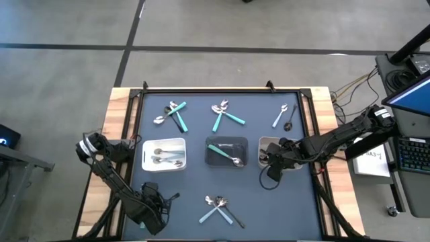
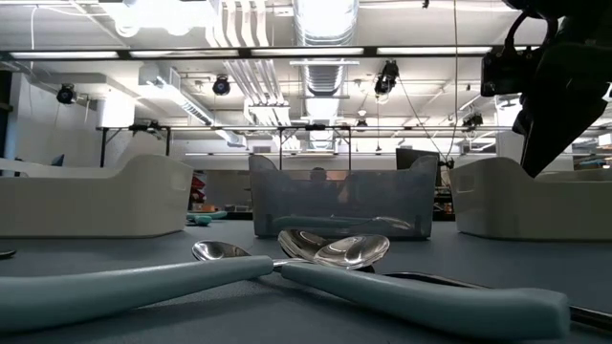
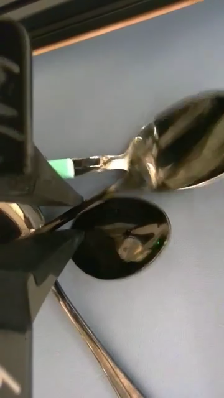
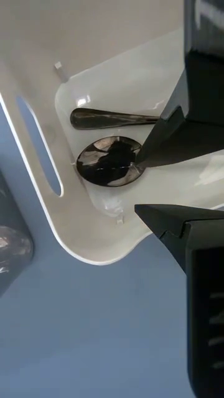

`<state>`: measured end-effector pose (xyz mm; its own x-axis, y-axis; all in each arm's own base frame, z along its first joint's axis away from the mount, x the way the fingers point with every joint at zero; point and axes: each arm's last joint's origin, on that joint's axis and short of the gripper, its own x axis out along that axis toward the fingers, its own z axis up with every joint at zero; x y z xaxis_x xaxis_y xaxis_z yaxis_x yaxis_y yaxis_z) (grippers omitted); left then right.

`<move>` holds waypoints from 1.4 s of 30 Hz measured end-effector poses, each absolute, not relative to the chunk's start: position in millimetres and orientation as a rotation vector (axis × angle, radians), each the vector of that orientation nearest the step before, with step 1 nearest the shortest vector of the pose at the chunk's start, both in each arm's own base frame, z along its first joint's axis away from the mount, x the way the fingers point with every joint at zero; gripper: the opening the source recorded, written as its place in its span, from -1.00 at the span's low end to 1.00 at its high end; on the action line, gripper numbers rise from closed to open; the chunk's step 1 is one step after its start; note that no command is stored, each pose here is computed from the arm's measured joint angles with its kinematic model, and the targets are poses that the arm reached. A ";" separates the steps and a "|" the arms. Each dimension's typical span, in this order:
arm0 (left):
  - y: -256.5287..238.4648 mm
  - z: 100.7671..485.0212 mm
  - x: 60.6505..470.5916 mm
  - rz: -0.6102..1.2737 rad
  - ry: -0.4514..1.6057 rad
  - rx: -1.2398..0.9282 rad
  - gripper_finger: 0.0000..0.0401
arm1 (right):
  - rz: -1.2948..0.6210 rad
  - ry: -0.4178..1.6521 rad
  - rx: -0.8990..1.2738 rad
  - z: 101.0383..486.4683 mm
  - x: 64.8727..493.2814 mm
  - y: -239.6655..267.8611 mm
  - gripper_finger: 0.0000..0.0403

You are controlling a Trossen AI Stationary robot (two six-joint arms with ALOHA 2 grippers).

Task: Sort silverware by color (type)
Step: Put the black spoon into the gray bin

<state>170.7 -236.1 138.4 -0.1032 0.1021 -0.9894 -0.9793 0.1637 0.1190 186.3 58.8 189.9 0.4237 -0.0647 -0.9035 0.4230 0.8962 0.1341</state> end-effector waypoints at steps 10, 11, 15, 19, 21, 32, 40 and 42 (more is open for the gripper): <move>-237.9 143.5 172.1 1.192 1.307 -0.973 -0.99 | -0.311 1.096 0.366 190.0 186.4 58.8 -0.51; -239.8 146.6 173.9 1.169 1.298 -0.984 -0.99 | -0.311 1.096 0.366 190.0 186.3 58.8 -0.51; -249.0 169.4 183.5 1.075 1.232 -1.011 -0.99 | -0.311 1.097 0.364 190.0 186.4 58.8 -0.51; -254.7 194.5 191.5 1.030 1.131 -0.984 -0.99 | -0.309 1.091 0.369 190.2 186.9 59.0 -0.51; -254.6 206.4 194.4 1.021 1.052 -0.959 -1.00 | -0.304 1.065 0.390 191.3 189.3 59.9 -0.51; -231.4 236.6 231.7 0.942 0.490 -0.893 -1.00 | -0.106 0.553 0.650 227.2 228.3 73.1 -0.51; -203.0 244.1 268.8 0.952 0.331 -0.861 -1.00 | -0.108 0.324 0.842 233.3 251.1 78.9 -0.51; -198.2 248.2 279.1 0.935 0.333 -0.847 -1.00 | -0.123 0.326 0.860 229.6 257.2 80.2 -0.51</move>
<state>279.1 -198.2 248.2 0.5731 0.5692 -0.5895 -0.8137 0.3105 -0.4914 257.2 80.2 229.6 0.9434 0.0242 -0.3308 0.2369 0.6487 0.7232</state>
